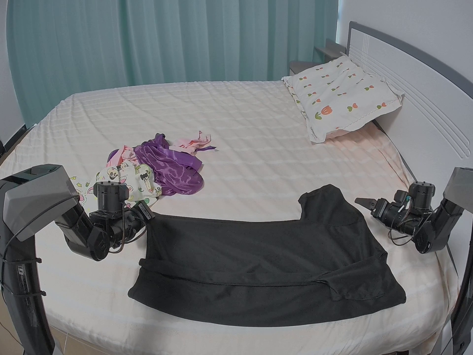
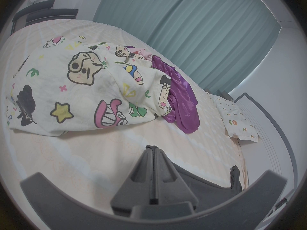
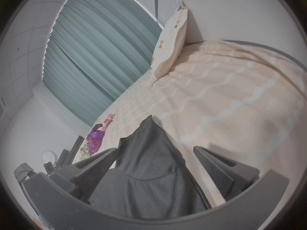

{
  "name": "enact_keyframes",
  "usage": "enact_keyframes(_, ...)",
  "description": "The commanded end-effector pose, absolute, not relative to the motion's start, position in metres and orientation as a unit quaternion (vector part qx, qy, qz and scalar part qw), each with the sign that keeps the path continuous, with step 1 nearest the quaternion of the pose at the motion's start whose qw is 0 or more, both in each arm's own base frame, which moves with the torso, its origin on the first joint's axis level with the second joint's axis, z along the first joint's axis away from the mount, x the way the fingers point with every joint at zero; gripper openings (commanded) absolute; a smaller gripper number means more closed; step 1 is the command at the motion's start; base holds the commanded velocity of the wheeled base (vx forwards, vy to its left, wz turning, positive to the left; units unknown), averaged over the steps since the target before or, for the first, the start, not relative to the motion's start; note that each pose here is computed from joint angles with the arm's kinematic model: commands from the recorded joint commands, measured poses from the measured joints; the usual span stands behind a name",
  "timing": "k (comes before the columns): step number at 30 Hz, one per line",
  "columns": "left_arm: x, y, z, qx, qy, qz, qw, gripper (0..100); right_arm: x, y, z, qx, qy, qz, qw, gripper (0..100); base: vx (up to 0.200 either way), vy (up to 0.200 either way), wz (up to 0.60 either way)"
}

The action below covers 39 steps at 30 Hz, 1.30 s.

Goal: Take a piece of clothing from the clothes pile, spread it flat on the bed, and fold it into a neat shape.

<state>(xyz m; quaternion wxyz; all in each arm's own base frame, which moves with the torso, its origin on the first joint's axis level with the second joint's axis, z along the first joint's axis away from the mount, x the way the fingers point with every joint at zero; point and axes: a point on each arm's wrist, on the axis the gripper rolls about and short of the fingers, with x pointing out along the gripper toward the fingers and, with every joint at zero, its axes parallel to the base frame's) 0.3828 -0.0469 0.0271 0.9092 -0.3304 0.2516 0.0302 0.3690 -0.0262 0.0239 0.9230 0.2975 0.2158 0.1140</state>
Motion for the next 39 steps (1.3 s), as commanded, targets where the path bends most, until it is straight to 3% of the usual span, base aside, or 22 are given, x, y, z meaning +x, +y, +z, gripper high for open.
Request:
enact_keyframes(1, 0.379, -0.047, 0.027, -0.331, 0.256, 0.031, 0.908, 0, 0.403, -0.009, 0.018, 0.292, 0.237, 0.135, 0.917, 100, 0.0, 0.0, 0.0)
enact_keyframes(19, 0.378, -0.048, 0.025, -0.33, 0.258, 0.03, 0.907, 0, 0.427, -0.002, 0.008, 0.299, 0.284, 0.142, 0.9, 100, 0.0, 0.0, 0.0)
enact_keyframes(20, 0.378, -0.048, 0.025, -0.33, 0.26, 0.031, 0.907, 0, 0.427, -0.002, 0.007, 0.302, 0.287, 0.148, 0.897, 0, 0.0, 0.0, 0.0)
enact_keyframes(31, 0.377, -0.048, 0.031, -0.331, 0.253, 0.029, 0.909, 0, 0.422, -0.013, 0.009, 0.314, 0.283, 0.137, 0.896, 0, 0.0, 0.0, 0.0)
enact_keyframes(39, 0.374, -0.047, 0.039, -0.331, 0.246, 0.027, 0.911, 0, 0.415, -0.021, 0.033, 0.341, 0.264, 0.132, 0.893, 0, 0.0, 0.0, 0.0)
